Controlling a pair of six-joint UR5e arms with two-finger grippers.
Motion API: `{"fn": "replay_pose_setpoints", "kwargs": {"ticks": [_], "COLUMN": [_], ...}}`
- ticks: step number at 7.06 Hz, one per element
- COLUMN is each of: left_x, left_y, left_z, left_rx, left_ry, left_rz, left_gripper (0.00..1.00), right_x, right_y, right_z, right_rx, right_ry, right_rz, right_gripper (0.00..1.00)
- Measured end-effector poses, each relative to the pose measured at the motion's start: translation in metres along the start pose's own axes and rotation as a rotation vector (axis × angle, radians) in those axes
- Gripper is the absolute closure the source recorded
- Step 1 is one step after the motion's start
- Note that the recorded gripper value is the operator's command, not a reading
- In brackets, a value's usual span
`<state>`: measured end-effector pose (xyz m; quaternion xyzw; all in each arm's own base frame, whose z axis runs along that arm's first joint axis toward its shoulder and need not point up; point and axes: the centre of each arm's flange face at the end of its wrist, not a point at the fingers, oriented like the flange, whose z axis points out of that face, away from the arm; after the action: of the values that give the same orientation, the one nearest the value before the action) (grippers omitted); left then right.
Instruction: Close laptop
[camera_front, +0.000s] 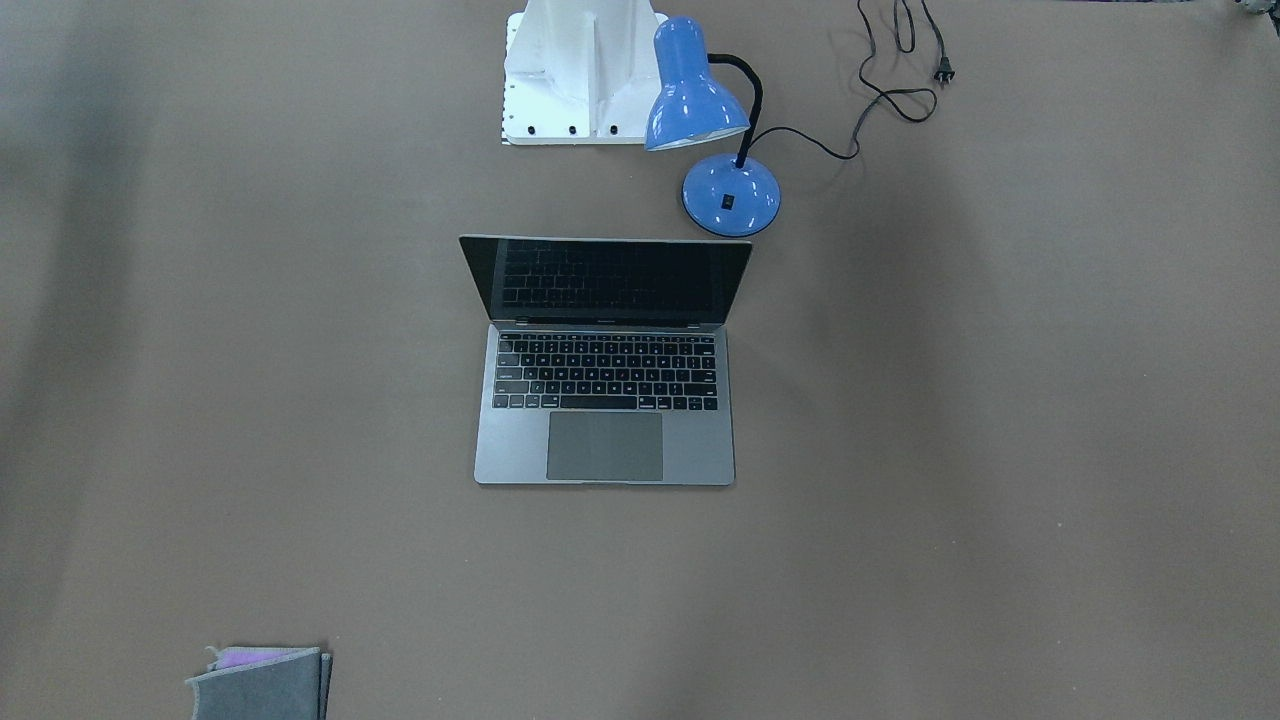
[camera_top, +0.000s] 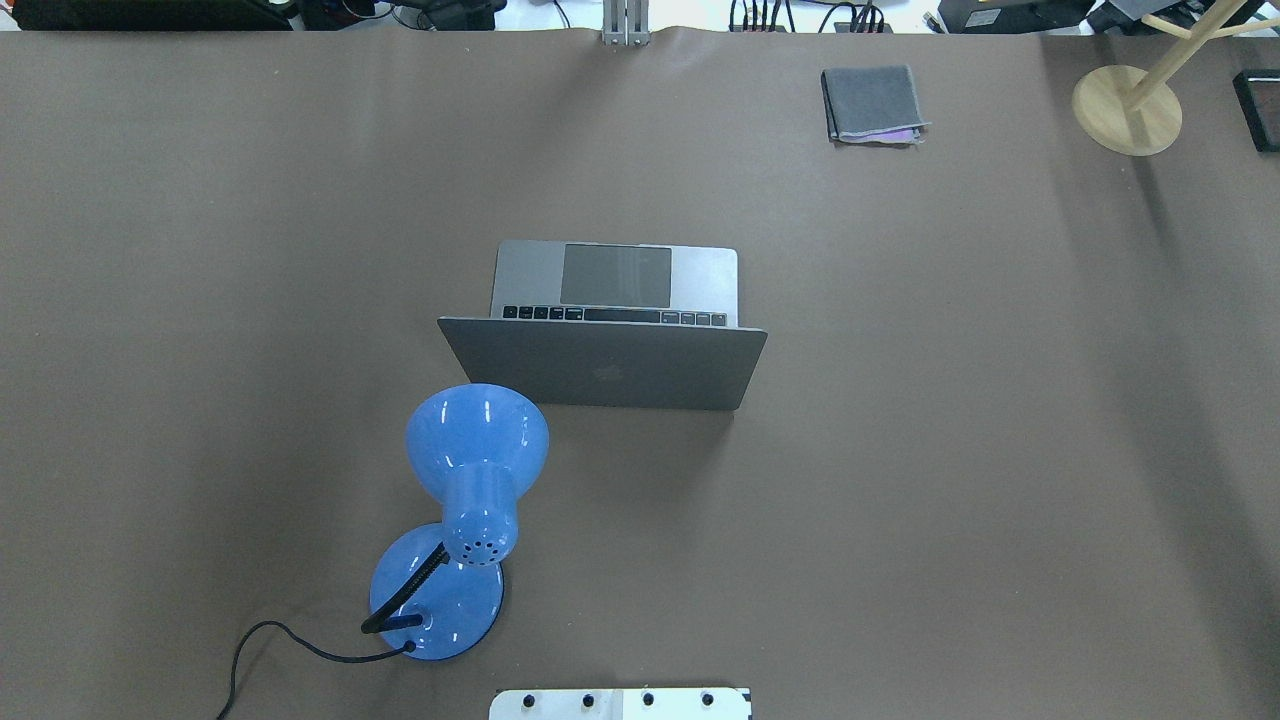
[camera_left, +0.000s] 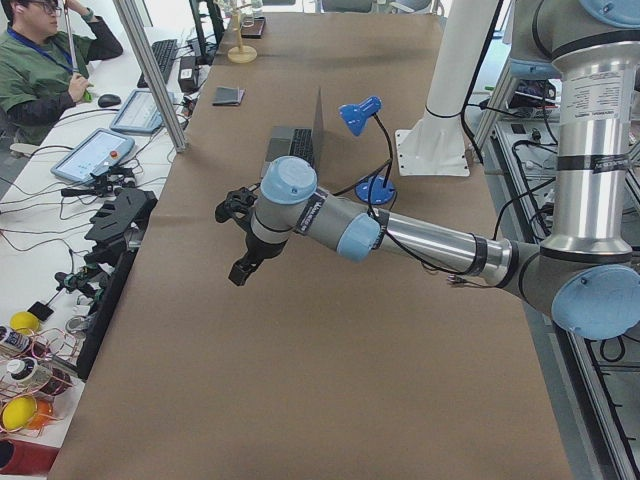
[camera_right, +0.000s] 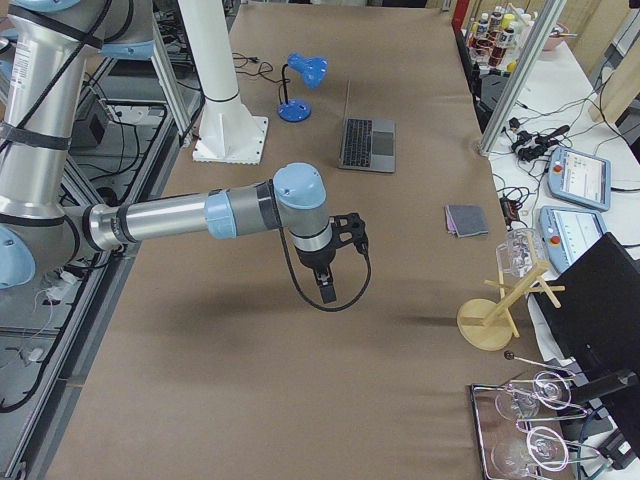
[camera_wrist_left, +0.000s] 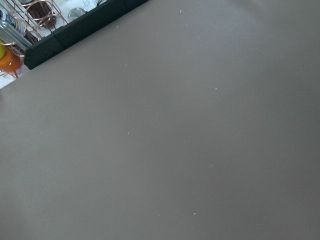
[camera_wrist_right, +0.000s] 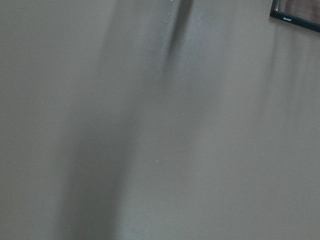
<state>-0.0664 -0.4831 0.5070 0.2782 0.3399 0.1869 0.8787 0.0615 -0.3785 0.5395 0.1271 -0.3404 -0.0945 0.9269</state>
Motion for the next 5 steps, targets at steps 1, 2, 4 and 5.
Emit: {"fn": "replay_pose_setpoints", "kwargs": {"ticks": [1,2,4,5], "left_x": [0.001,0.001,0.006,0.014], "left_y": [-0.001,-0.001,-0.006,-0.014], "left_z": [-0.001,-0.001,-0.003,-0.006], "left_rx": [0.009,0.012,0.025,0.040], "left_ry": [-0.002,-0.002,0.034,0.100], "left_rz": [0.008,0.011,-0.027,-0.093], "left_gripper": [0.02,0.02,0.02,0.02], "right_x": [-0.002,-0.003,-0.007,-0.015], "right_y": [-0.001,-0.001,-0.003,-0.007], "right_z": [-0.003,-0.004,-0.007,-0.013], "right_rx": [0.005,0.008,0.015,0.029], "right_ry": [0.000,0.000,-0.008,-0.040], "right_rz": [0.005,0.007,0.020,0.057], "right_gripper": [0.00,0.00,0.02,0.11]}}
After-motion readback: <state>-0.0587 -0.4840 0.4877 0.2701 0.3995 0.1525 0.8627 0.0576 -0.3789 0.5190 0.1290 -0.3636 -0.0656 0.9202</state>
